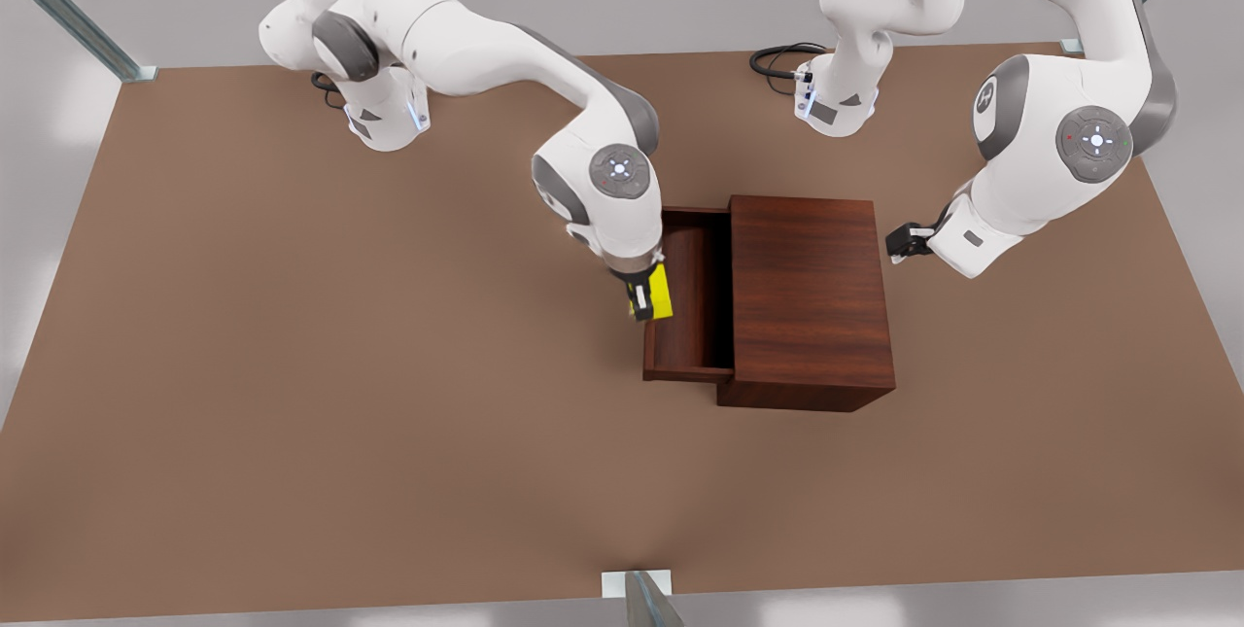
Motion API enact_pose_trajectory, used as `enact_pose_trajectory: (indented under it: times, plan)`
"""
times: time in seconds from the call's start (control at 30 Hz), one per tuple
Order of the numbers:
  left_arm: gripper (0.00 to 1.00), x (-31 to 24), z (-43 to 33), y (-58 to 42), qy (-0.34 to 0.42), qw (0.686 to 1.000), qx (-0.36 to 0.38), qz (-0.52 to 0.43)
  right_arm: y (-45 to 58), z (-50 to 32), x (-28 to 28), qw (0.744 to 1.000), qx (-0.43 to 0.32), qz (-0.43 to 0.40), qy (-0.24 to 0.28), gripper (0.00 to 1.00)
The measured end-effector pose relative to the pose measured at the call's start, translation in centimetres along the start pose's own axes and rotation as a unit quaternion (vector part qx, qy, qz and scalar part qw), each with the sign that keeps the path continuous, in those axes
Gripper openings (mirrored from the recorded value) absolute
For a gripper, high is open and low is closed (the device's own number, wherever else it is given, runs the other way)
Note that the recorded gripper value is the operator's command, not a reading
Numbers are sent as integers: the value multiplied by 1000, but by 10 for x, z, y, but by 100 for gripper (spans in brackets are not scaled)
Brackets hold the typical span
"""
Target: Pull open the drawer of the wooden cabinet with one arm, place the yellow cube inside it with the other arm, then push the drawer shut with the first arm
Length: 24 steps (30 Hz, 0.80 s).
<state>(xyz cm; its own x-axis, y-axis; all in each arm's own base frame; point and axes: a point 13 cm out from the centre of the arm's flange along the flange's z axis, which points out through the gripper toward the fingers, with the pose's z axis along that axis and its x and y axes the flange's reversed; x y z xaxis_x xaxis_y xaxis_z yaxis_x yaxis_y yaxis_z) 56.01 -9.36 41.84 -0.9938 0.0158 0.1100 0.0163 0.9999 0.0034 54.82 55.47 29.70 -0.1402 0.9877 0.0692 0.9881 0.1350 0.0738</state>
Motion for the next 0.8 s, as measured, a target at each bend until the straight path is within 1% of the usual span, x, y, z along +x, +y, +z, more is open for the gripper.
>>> enact_pose_trajectory:
  times: [0.27,0.3,0.33,0.37,0.47,0.5,0.53,0.57,0.6,0.63,0.7,0.73,0.77,0.8]
  plan:
    - [100,0,0,0,0,1000,0,0,-29,39,57,994,-13,107,-11,48]
    - [100,0,0,0,0,1000,0,0,-31,45,60,993,-15,120,-13,60]
    - [100,0,0,0,0,1000,0,0,-32,48,62,991,-16,132,-14,81]
    - [100,0,0,0,0,1000,0,0,-32,49,63,989,-17,145,-14,100]
    - [100,-2,-2,-1,-3,1000,0,0,-29,46,59,983,-23,180,-17,100]
    - [100,-3,-4,0,-5,1000,-2,0,-22,37,52,980,-28,195,-17,100]
    - [100,-6,-12,-1,-14,1000,-2,1,-5,9,32,975,-33,219,-10,100]
    - [100,-15,-29,-5,-32,999,2,0,22,-31,-5,967,-34,253,3,100]
    - [100,-30,-42,-17,-47,999,3,3,52,-69,-61,955,-27,294,17,100]
    - [100,-45,-49,-54,-60,998,2,18,79,-98,-132,942,-17,335,23,100]
    - [100,-62,-40,-193,-83,994,-2,76,109,-140,-289,918,-5,397,15,100]
    - [100,-56,-26,-254,-88,992,-5,95,109,-143,-365,913,4,409,-1,100]
    - [100,-46,-10,-300,-90,990,-8,104,98,-136,-430,914,19,406,-19,100]
    - [100,-36,12,-339,-92,990,-12,107,74,-127,-480,921,41,385,-40,100]
